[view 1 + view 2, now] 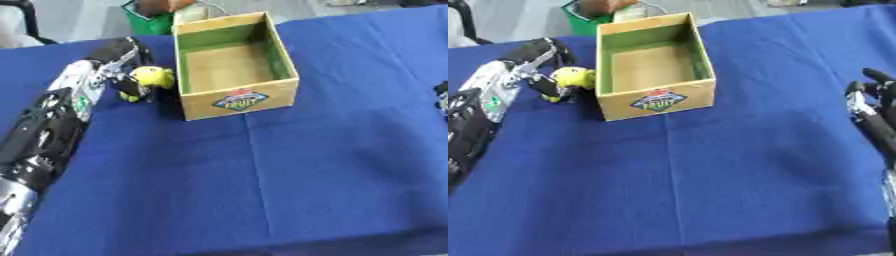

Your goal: Pick up objects on the table and place them in the box.

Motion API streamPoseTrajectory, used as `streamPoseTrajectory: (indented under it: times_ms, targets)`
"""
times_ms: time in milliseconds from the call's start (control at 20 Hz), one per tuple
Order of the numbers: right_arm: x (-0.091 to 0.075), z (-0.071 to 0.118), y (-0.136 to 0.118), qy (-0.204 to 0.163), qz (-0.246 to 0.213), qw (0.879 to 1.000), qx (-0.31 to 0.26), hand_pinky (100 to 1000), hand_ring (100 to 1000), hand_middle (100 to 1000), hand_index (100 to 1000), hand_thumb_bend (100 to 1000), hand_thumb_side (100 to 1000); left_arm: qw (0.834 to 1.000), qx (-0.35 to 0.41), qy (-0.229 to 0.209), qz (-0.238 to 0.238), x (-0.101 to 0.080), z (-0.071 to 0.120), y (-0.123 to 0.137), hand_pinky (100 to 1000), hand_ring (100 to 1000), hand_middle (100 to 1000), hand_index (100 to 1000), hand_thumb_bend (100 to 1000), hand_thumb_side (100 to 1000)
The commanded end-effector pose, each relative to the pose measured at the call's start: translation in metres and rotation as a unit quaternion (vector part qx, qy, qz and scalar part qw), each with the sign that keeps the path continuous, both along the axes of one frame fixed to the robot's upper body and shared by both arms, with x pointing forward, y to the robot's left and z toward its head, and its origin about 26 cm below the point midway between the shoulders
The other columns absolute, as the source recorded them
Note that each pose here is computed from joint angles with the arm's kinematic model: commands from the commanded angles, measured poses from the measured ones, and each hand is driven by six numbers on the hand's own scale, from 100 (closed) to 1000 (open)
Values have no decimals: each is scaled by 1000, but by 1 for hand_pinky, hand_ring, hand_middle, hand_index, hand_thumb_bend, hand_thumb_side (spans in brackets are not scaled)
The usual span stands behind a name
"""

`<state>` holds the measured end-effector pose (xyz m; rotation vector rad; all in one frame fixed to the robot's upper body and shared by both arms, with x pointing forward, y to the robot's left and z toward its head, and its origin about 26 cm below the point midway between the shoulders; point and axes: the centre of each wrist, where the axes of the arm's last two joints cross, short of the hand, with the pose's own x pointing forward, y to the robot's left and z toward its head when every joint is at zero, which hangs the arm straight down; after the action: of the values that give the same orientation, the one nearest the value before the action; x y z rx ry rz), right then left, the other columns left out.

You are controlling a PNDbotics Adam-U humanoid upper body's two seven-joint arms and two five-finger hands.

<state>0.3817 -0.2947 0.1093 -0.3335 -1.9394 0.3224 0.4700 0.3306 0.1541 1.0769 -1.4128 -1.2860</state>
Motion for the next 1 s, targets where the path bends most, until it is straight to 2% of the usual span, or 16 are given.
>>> streamPoseTrajectory:
  times_ms: [50,150,200,250,300,400,550,800,1000]
  targets:
    - [2,10,-1,-15,4,1000,-1,747,896,653,909,100,549,999,4,-34,16,2,10,5,495,449,466,586,316,100]
    - [2,10,0,-15,4,1000,-1,747,896,653,909,100,549,999,4,-32,18,2,7,5,459,405,424,542,256,100]
    - [2,10,0,-15,4,1000,-1,747,896,653,909,100,549,999,2,-33,20,1,7,6,416,342,358,486,198,100]
    - [2,10,-1,-15,3,1000,0,747,896,653,909,100,549,999,-3,-38,22,1,7,6,400,315,328,460,191,100]
    - [2,10,-1,-15,3,1000,0,747,896,653,909,100,549,998,-13,-52,27,1,10,7,364,234,236,379,200,100]
    - [2,10,-2,-16,1,1000,0,747,896,653,909,100,549,994,-45,-92,41,1,16,6,350,189,180,335,215,100]
    - [2,11,-3,-16,-1,1000,0,747,896,654,909,100,548,987,-77,-135,43,-1,33,3,354,186,173,332,221,100]
    - [1,10,-3,-15,-1,1000,-2,747,896,654,909,100,548,976,-90,-196,12,-4,78,-11,368,198,183,339,243,100]
    - [1,9,-1,-14,4,1000,-2,747,896,654,909,100,548,971,-107,-208,-35,-3,93,-39,375,208,191,347,243,100]
